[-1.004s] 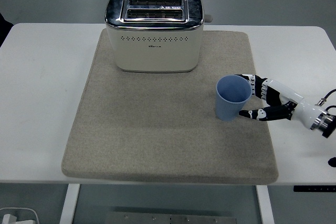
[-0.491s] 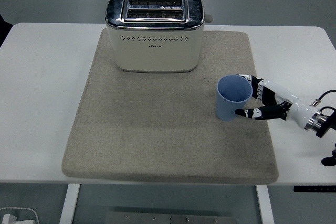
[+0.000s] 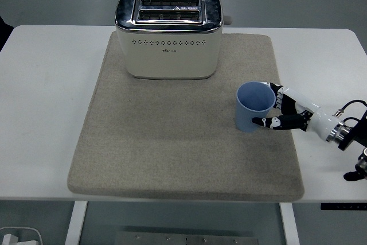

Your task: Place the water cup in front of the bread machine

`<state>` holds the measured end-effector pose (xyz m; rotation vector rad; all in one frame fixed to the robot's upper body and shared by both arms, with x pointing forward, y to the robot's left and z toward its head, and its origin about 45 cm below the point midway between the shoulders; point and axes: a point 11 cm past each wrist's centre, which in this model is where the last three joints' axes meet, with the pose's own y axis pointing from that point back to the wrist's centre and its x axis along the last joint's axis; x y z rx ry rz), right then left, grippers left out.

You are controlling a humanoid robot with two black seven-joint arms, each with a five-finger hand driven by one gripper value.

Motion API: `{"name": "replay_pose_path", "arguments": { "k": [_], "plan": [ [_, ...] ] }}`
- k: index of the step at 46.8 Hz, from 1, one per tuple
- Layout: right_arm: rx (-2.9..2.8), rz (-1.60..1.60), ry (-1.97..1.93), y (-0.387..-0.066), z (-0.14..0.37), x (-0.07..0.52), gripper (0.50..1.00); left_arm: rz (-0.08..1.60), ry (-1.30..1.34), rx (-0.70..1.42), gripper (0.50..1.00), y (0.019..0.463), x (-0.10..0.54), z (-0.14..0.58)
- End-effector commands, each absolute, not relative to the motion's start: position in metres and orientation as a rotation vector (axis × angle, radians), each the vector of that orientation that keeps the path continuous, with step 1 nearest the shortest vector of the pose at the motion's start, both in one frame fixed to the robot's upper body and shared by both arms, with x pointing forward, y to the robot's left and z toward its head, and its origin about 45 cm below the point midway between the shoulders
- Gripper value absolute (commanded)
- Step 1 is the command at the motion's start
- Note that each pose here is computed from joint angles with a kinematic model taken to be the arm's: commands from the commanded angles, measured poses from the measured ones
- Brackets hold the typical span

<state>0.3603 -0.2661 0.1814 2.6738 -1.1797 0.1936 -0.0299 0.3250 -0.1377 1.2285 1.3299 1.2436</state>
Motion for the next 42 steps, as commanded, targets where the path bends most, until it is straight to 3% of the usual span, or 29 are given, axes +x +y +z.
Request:
{"name": "replay_pose_path", "arguments": {
  "k": [1, 10, 16, 42],
  "plan": [
    [2.679, 0.192, -1.183, -0.264, 0.182, 0.361, 0.742, 1.244, 1.329, 1.228, 1.0, 0.325, -0.03, -0.138],
    [2.703, 0.187, -1.189, -0.255, 0.183, 0.363, 0.648, 1.244, 1.329, 1.228, 1.0, 0.325, -0.03, -0.138],
    [2.724, 0.202, -1.186, -0.246, 0.188, 0.366, 0.648, 1.244, 1.329, 1.228, 1.0, 0.325, -0.03, -0.138],
    [2.856, 0.295, -1.055, -0.141, 0.218, 0.383, 0.668, 1.244, 1.329, 1.228, 1.0, 0.325, -0.03, -0.138]
  ]
}}
